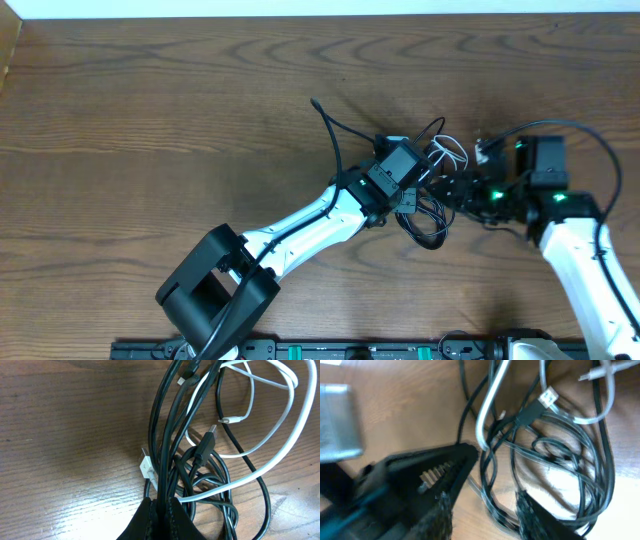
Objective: Untangle cables
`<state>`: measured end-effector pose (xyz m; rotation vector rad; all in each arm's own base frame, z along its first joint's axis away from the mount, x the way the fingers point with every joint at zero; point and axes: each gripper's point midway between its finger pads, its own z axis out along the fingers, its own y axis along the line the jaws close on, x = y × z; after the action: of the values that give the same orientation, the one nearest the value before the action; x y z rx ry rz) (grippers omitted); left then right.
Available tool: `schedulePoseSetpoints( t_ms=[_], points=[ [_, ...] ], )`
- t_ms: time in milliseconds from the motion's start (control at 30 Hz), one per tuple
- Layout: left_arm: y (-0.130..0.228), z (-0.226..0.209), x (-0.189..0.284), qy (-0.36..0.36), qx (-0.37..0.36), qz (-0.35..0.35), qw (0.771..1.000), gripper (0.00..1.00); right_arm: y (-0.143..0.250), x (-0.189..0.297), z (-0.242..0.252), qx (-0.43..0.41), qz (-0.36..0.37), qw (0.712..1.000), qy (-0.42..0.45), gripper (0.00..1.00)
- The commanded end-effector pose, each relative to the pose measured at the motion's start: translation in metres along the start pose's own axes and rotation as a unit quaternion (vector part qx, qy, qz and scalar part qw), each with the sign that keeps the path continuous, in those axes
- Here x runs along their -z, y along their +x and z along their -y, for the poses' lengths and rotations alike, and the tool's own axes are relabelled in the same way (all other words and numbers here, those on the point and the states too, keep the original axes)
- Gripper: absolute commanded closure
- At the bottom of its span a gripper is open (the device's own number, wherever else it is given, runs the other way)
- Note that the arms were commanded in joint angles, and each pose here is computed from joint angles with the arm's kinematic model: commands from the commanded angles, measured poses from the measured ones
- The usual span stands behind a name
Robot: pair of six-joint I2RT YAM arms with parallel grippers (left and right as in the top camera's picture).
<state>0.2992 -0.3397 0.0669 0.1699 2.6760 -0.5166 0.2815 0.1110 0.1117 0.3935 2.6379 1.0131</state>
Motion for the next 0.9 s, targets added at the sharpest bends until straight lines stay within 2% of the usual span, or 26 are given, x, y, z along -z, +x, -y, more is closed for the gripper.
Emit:
schedulePoseSetpoints(
  t_ms=[0,200,367,600,767,867],
  points=[
    [0.0,-0.002,0.001,-0.004,0.007,0.0,1.0,0.92,-0.011,-0.006,0.014,-0.048,0.039,0.997,0.036,0.55],
    [0.0,-0.002,0.001,-0.003,0.007,0.001,1.0,0.93,-0.026,-0.011,0.016,-0.047,0.072,0.995,0.048,0.56],
    [0.0,-0.002,0.001,-0.003,0.007,0.001,1.0,0.93,-0.027,-0.036,0.009,-0.04,0.052,0.997,0.029,0.6],
    [0.0,-0.002,0.001,-0.003,0.007,0.001,1.0,0.92,-0.028,-0.048,-0.003,-0.027,0.037,0.999,-0.008,0.73],
    [0.0,-0.002,0.001,-0.003,0.007,0.001,1.0,0.92,-0.024,-0.048,-0.012,-0.023,0.023,0.999,-0.033,0.75],
    [0.0,-0.002,0.001,-0.003,0.007,0.001,1.0,0.92,-0.021,-0.049,-0.015,-0.024,0.013,0.999,-0.043,0.82]
  ],
)
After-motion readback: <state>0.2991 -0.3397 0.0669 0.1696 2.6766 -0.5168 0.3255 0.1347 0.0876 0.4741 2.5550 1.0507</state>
